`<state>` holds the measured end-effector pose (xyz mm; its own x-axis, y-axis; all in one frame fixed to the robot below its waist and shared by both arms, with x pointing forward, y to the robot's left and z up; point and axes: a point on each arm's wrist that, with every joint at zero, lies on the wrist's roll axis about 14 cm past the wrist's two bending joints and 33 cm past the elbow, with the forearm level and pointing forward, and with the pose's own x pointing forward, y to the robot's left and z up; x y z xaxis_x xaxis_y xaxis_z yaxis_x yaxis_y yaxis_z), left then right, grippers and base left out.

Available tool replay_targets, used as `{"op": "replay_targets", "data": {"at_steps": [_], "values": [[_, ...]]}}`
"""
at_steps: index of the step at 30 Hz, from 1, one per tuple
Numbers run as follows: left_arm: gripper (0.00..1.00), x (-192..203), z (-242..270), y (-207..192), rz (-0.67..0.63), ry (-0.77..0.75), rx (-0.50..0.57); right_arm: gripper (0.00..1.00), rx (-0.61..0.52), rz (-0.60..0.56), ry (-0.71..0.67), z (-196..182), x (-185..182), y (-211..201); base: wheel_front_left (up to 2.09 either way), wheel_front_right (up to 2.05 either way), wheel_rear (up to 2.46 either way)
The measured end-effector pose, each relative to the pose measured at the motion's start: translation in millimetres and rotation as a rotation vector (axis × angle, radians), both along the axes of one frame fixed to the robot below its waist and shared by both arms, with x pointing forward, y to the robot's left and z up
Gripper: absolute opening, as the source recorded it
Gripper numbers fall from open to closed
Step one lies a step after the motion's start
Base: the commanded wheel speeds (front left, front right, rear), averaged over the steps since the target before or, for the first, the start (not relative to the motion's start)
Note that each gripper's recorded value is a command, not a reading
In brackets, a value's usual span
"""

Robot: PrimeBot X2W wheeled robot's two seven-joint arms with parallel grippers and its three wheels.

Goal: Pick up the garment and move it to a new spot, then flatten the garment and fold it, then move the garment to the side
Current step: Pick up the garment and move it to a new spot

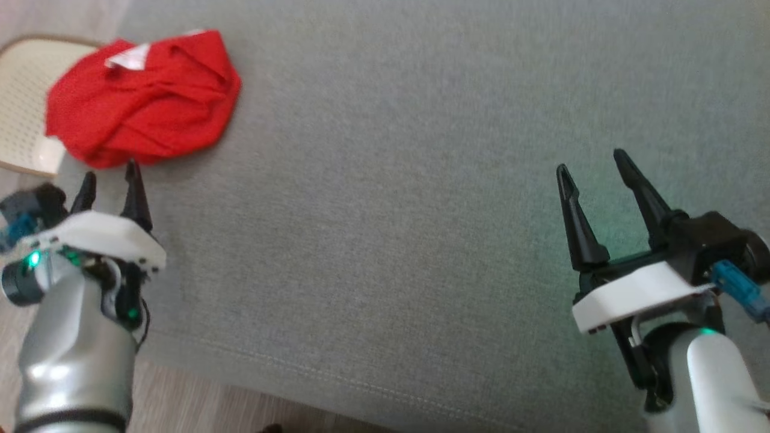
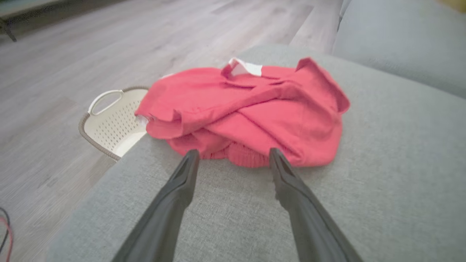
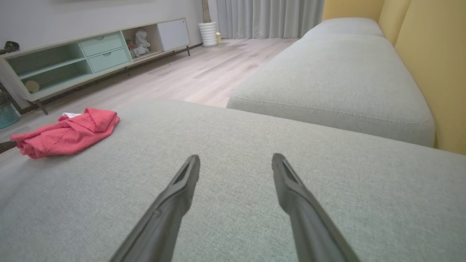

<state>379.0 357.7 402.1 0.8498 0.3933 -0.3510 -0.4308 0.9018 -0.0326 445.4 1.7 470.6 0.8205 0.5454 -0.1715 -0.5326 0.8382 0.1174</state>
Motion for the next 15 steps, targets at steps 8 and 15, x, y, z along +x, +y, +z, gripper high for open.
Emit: {"op": "replay_targets", "data": {"at_steps": [8,15], "values": [[1.00,38.8,-37.8,3.5,0.008,0.125,-0.068,1.00,-0.011,-0.010,0.040,-25.6,20.8,-1.3,0.00,0.00,0.00],[0.00,47.7,-56.6,1.3,0.033,0.152,-0.123,1.00,-0.024,-0.045,0.064,-38.2,26.3,-14.7,0.00,0.00,0.00]]}}
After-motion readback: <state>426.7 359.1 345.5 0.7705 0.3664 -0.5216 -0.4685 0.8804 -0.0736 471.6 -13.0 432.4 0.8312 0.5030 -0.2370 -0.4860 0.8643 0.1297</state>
